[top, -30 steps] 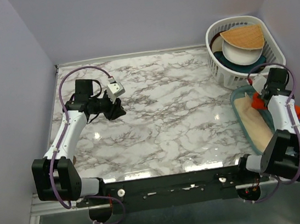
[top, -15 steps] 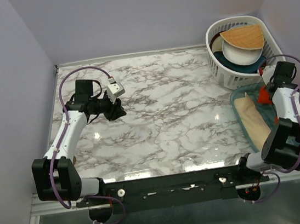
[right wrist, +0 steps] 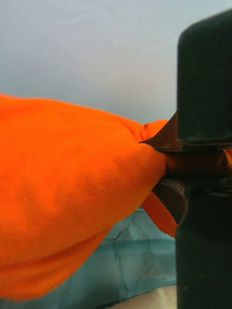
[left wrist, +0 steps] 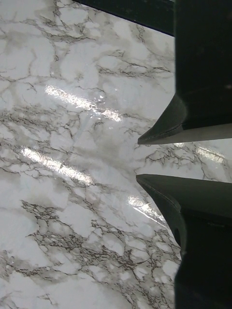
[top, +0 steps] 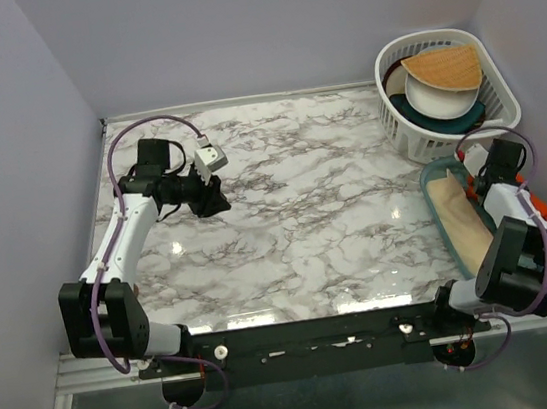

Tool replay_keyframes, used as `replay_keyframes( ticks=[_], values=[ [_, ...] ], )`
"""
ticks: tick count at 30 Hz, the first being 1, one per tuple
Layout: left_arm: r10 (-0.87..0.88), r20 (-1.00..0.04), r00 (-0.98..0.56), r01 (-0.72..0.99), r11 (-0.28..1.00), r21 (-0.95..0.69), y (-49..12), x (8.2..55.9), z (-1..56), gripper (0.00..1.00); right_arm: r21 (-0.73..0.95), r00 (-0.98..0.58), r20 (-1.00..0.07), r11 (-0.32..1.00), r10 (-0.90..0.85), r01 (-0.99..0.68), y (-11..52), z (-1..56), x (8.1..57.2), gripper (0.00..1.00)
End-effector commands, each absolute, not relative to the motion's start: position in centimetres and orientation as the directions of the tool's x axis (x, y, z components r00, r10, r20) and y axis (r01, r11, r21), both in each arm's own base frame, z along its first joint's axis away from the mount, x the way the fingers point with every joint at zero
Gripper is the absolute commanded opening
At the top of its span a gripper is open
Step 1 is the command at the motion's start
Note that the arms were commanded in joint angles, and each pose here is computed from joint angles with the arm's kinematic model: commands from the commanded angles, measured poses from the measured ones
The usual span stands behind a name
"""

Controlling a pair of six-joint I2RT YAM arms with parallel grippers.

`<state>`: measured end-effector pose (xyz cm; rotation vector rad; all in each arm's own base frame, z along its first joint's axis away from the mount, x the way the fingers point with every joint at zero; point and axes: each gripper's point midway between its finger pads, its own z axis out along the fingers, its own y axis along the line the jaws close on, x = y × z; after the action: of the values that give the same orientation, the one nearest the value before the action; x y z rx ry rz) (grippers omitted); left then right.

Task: Roll the t-shirts
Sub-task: Place the T-shirt in the bin.

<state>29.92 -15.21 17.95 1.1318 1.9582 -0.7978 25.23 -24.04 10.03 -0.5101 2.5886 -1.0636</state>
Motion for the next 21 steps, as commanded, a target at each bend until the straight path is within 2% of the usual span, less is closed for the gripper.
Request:
replay_keyframes(
  ticks=[1, 14, 21],
  values=[
    [0.431, -0.824, -0.369, 0.898, 0.392, -0.198, -15.7, 29.8, 18.8, 0.42, -0.751, -0.860, -0.136, 0.618, -0.492, -0.235, -23.9, 9.3, 25.4, 0.00],
    [0.443, -0.809, -0.387, 0.897, 0.385, -0.218, -17.1, 30.8, 19.3, 0.42, -0.594, -0.876, -0.181, 0.759, -0.448, -0.265, -19.1, 3.6, 21.5, 0.00],
    [0.453, -0.806, -0.381, 0.902, 0.372, -0.218, -18.7, 31.0, 19.4, 0.42, -0.365, -0.911, -0.250, 0.904, -0.328, -0.225, -15.8, 2.0, 21.7, 0.01]
  ],
)
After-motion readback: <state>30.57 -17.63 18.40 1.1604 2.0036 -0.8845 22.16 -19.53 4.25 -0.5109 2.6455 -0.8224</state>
